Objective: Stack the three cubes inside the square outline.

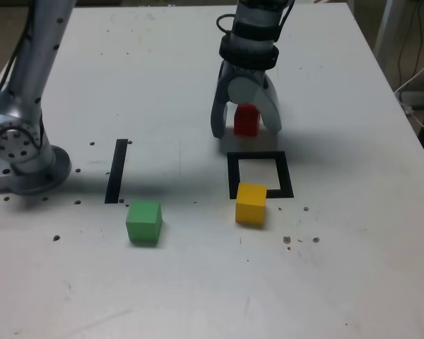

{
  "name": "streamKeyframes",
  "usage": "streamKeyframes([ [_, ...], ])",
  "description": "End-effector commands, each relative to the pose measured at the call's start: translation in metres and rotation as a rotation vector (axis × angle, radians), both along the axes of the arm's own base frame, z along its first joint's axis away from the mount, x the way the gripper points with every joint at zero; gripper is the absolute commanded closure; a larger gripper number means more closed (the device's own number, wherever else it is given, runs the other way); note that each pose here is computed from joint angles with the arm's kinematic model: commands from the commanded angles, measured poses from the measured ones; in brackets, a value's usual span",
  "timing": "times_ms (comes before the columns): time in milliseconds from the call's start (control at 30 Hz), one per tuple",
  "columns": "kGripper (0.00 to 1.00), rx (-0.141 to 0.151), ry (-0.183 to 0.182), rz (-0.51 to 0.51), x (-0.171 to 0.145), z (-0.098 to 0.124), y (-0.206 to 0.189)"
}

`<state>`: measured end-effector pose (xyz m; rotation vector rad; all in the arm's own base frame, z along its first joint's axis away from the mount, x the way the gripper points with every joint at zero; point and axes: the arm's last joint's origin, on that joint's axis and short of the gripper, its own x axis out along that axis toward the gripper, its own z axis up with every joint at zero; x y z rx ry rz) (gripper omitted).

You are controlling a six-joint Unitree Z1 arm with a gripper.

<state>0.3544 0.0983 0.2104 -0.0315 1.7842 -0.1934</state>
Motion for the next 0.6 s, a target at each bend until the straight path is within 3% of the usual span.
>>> streamKeyframes([
  [0, 0.32, -0.005, 0.014, -0.002, 0.0018, -0.0048, 0.0047],
  [300, 0.74, 0.045, -0.003, -0.016, 0.0072, -0.0020, 0.0127],
  [567, 0.80, 0.050, -0.006, -0.017, 0.0065, -0.0005, 0.0127],
])
